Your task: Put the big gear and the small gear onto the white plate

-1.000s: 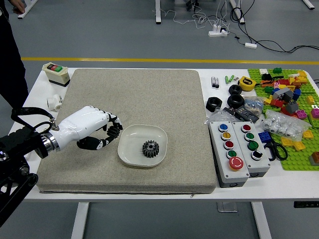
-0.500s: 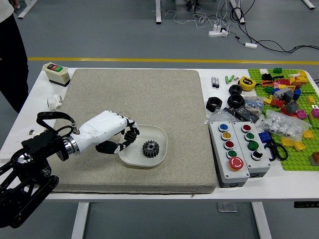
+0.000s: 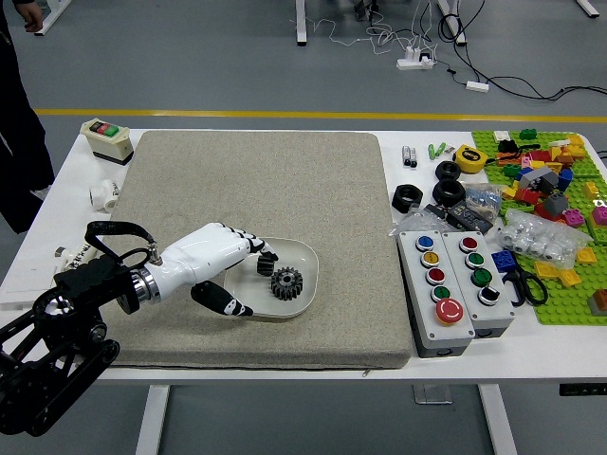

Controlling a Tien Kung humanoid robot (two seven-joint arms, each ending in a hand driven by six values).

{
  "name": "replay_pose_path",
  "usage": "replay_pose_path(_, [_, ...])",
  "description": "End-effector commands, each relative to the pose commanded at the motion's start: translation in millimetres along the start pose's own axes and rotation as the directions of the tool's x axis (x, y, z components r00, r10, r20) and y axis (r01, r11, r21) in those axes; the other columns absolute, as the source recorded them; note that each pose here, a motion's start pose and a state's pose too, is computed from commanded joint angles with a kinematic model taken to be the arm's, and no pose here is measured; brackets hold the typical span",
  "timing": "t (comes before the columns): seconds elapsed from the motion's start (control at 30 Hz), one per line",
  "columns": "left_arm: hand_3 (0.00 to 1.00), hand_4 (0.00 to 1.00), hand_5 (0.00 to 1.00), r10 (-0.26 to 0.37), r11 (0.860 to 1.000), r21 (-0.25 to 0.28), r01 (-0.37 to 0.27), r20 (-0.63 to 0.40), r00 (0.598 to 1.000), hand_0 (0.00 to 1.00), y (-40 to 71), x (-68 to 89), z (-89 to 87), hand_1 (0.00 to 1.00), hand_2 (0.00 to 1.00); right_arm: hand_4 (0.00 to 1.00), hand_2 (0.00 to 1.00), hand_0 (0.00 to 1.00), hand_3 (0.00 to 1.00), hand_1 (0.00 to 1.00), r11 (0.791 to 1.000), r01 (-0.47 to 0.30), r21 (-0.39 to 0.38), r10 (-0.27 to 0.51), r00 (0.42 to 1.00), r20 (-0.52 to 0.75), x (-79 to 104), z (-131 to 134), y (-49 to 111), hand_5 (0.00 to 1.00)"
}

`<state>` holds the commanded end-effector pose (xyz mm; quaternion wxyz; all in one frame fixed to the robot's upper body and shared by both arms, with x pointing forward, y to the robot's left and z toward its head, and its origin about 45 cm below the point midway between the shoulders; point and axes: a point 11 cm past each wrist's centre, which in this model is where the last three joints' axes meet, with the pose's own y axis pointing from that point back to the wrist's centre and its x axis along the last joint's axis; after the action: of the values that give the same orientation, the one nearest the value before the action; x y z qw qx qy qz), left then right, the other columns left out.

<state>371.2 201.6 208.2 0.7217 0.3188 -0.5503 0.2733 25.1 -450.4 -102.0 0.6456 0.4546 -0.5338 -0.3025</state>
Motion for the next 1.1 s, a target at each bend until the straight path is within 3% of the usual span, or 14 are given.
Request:
replay_pose_path(0.13, [0.833,0.998,0.416,0.070,0.998,-0.008,-0.070,0.015,0.997,0.568,1.3,14.2,1.6,0.747,0.870,0.852,0.795,0.713,0.663,0.745,1.000,0.000,0.000,0.000,1.000,-0.001,0.1,0,0.0,0.679])
replay_pose_path(0.27, [0.843,0.998,0.414,0.168,0.986,0.001,-0.168,0.031,0.985,0.593,4.7,30.4,-0.3,0.764,0.894,0.852,0.795,0.711,0.663,0.745,1.000,-0.001,-0.001,0.001,1.000,-0.001,0.2,1,0.0,0.679])
replay_pose_path(0.43, [0.848,0.998,0.436,0.310,0.949,0.058,-0.311,0.030,0.950,0.600,11.5,42.9,-10.2,0.766,0.896,0.852,0.794,0.712,0.662,0.745,1.000,-0.001,-0.003,0.001,1.000,-0.003,0.2,1,0.0,0.679])
replay_pose_path(0.5, [0.848,0.998,0.436,0.338,0.937,0.087,-0.338,0.013,0.941,0.600,13.5,42.3,-14.4,0.766,0.896,0.852,0.794,0.712,0.662,0.745,1.000,0.000,-0.003,0.000,1.000,-0.003,-0.1,2,0.0,0.679])
replay_pose_path(0.53, [0.848,0.998,0.436,0.356,0.930,0.112,-0.350,-0.029,0.934,0.600,15.0,41.4,-17.6,0.766,0.896,0.852,0.794,0.712,0.662,0.745,1.000,0.000,-0.004,0.000,1.000,-0.003,-0.3,2,0.0,0.679])
replay_pose_path(0.57, [0.829,0.980,0.554,0.364,0.926,0.136,-0.353,-0.064,0.929,0.599,16.0,39.6,-19.6,0.758,0.882,0.852,0.795,0.713,0.663,0.745,1.000,0.000,-0.004,0.000,1.000,-0.004,-0.5,2,0.0,0.679])
replay_pose_path(0.63, [0.829,0.980,0.554,0.395,0.912,0.189,-0.364,-0.168,0.903,0.599,18.4,37.5,-23.9,0.758,0.882,0.852,0.795,0.713,0.663,0.745,1.000,0.001,-0.005,-0.001,1.000,-0.004,-0.9,3,0.0,0.679])
replay_pose_path(0.73, [0.829,0.980,0.554,0.434,0.895,0.259,-0.364,-0.311,0.845,0.599,22.2,33.3,-27.5,0.758,0.882,0.852,0.795,0.713,0.663,0.745,1.000,0.002,-0.007,-0.002,1.000,-0.008,-1.8,4,0.1,0.679])
replay_pose_path(0.77, [0.829,0.949,0.645,0.444,0.890,0.276,-0.363,-0.351,0.824,0.659,23.2,32.1,-28.3,0.779,0.888,0.852,0.795,0.713,0.663,0.745,1.000,0.002,-0.008,-0.002,1.000,-0.008,-2.0,4,0.1,0.678])
replay_pose_path(0.83, [0.829,0.949,0.645,0.479,0.874,0.320,-0.366,-0.432,0.764,0.659,26.8,29.7,-29.9,0.779,0.888,0.852,0.795,0.713,0.663,0.745,1.000,0.003,-0.009,-0.003,1.000,-0.011,-2.2,5,0.1,0.678])
replay_pose_path(0.93, [0.829,0.949,0.645,0.535,0.843,0.395,-0.366,-0.540,0.650,0.659,35.0,27.8,-38.3,0.779,0.888,0.852,0.795,0.713,0.663,0.745,1.000,0.004,-0.011,-0.004,1.000,-0.013,-2.9,6,0.2,0.678])
replay_pose_path(0.97, [0.831,0.918,0.793,0.546,0.837,0.410,-0.364,-0.567,0.617,0.724,36.8,27.1,-40.6,0.802,0.891,0.852,0.795,0.713,0.663,0.745,1.000,0.004,-0.012,-0.004,1.000,-0.014,-3.0,7,0.2,0.678])
replay_pose_path(1.1, [0.831,0.918,0.793,0.606,0.796,0.495,-0.349,-0.658,0.448,0.724,51.4,23.0,-57.4,0.802,0.891,0.852,0.795,0.713,0.663,0.745,1.000,0.005,-0.015,-0.005,1.000,-0.019,-3.5,9,0.2,0.678])
